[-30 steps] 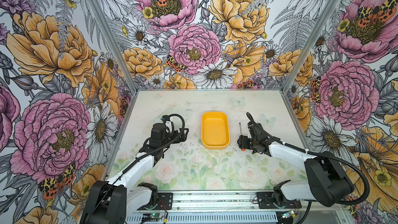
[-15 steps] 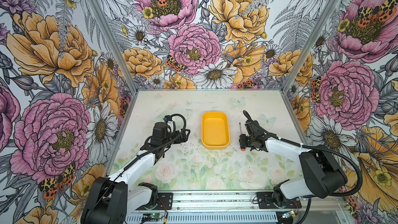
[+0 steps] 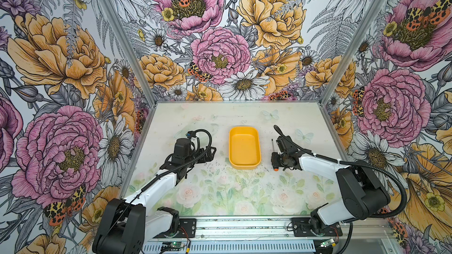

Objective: Put the screwdriver in the bin
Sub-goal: Pick up the screwdriver from the middle-right of the table, then place the screwdriver into the bin.

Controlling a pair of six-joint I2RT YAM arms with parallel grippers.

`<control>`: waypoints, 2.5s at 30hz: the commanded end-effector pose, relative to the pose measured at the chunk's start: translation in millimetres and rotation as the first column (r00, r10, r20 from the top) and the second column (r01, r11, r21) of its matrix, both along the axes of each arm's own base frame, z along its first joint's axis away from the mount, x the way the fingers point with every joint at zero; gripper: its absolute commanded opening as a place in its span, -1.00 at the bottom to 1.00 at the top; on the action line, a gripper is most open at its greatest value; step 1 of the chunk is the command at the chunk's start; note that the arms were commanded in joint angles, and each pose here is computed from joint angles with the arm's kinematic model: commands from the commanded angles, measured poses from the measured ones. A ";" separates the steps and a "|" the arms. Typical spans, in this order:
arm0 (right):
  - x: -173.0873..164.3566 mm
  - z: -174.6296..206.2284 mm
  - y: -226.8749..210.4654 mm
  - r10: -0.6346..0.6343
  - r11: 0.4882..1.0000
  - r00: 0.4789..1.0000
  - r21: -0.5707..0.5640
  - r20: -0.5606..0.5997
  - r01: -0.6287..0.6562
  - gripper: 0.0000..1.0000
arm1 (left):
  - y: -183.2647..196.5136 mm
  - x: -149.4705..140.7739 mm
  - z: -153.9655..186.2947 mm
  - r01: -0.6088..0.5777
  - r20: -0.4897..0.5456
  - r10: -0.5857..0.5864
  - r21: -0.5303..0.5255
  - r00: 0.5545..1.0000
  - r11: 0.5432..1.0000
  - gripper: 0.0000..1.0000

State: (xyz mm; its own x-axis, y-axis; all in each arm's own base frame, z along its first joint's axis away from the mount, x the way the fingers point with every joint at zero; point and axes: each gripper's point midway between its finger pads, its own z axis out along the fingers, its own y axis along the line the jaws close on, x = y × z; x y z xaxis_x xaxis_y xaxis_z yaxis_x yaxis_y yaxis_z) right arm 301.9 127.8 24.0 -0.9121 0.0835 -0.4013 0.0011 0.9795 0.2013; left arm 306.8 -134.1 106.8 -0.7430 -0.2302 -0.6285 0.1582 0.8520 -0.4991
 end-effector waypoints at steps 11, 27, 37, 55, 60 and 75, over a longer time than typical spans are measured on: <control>7.3 38.3 9.1 0.009 0.997 0.998 0.075 0.064 -0.014 -1.00 | -5.7 1.4 8.5 0.038 0.019 -0.038 0.013 0.999 0.999 0.98; 68.8 202.2 59.9 -0.166 0.963 0.921 0.261 0.353 0.074 -1.00 | -8.0 1.2 9.9 0.053 0.008 -0.053 0.015 0.999 0.998 0.98; 68.7 182.2 120.0 -0.103 0.989 0.941 0.135 0.322 0.062 -1.00 | -10.3 2.7 7.0 0.064 -0.012 -0.064 0.014 0.998 0.998 0.98; 47.3 85.5 152.5 -0.043 0.999 0.989 0.016 0.140 0.041 -1.00 | -11.2 2.2 0.9 0.067 -0.032 -0.067 0.021 0.997 0.998 0.97; 43.4 70.0 151.1 -0.045 0.999 0.993 -0.007 0.111 0.046 -1.00 | -10.9 2.0 1.2 0.065 -0.030 -0.064 0.022 0.997 0.998 0.98; 33.2 26.1 150.4 -0.045 0.997 0.999 -0.068 0.029 0.047 -1.00 | -10.6 0.3 -0.8 0.065 -0.034 -0.065 0.027 0.997 0.997 0.98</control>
